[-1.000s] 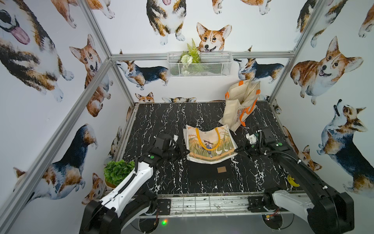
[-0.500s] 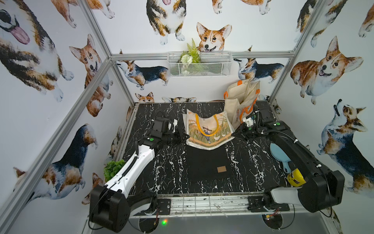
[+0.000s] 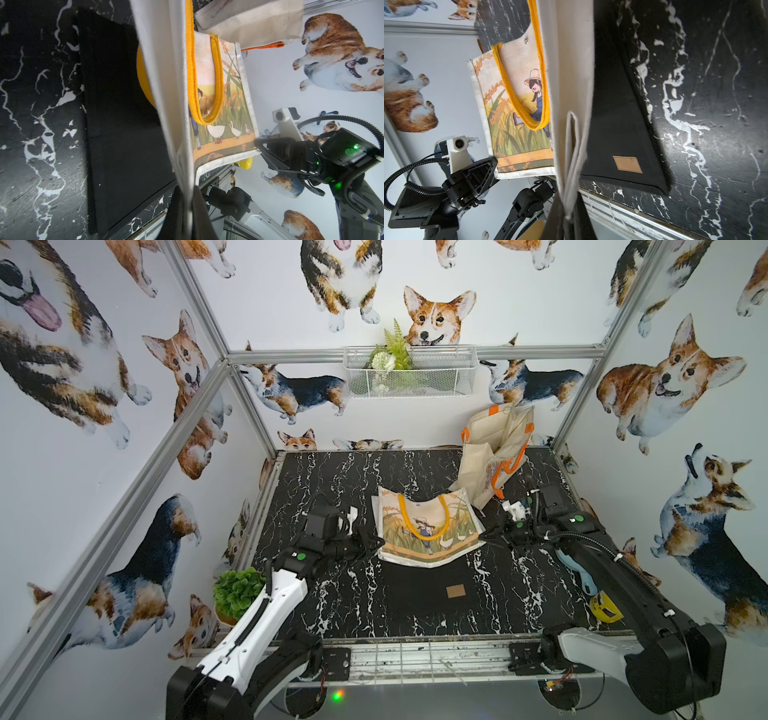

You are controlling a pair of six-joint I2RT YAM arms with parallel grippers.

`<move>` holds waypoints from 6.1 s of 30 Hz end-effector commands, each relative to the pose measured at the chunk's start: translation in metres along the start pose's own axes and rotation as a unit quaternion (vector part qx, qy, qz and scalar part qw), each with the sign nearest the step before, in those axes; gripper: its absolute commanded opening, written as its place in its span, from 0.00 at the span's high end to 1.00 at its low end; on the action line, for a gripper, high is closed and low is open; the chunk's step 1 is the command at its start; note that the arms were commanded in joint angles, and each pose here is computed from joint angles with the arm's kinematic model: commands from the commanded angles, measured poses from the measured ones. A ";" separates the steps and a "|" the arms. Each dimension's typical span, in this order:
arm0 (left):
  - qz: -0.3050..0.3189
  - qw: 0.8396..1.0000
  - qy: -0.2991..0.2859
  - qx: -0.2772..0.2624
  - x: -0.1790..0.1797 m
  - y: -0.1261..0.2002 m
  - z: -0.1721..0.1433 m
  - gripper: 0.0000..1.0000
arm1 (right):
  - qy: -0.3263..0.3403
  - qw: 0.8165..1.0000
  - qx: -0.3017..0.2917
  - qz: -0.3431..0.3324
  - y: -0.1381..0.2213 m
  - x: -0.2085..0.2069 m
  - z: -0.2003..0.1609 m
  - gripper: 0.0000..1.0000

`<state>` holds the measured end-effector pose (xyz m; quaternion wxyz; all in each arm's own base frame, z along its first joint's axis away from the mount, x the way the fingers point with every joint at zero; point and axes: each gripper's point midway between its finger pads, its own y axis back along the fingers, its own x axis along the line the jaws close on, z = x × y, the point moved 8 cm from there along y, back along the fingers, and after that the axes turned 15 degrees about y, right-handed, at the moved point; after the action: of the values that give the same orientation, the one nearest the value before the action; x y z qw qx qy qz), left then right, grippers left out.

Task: Put away the canvas bag
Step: Adjust the canvas bag.

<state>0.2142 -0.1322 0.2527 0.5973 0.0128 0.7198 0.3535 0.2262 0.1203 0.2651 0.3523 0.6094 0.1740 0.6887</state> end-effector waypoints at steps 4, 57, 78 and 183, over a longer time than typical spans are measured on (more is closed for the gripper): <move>-0.052 0.997 -0.064 -0.005 -0.085 0.025 0.021 1.00 | 0.024 0.999 -0.036 0.032 0.030 0.057 0.054 0.97; 0.015 0.996 0.075 0.046 0.088 0.004 -0.048 1.00 | -0.056 0.997 0.061 -0.007 -0.010 -0.059 -0.078 0.97; 0.101 0.991 0.083 0.032 0.122 -0.007 -0.062 0.66 | -0.068 0.993 0.083 -0.042 -0.021 -0.083 -0.094 0.63; 0.230 0.972 -0.037 0.015 0.143 -0.064 -0.059 0.45 | 0.064 0.972 0.139 -0.179 -0.101 -0.119 -0.084 0.45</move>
<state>0.1452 -0.1441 0.1003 0.5176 0.2020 0.6825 0.4749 0.1731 0.1177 0.0982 0.3790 0.5464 0.4227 0.6157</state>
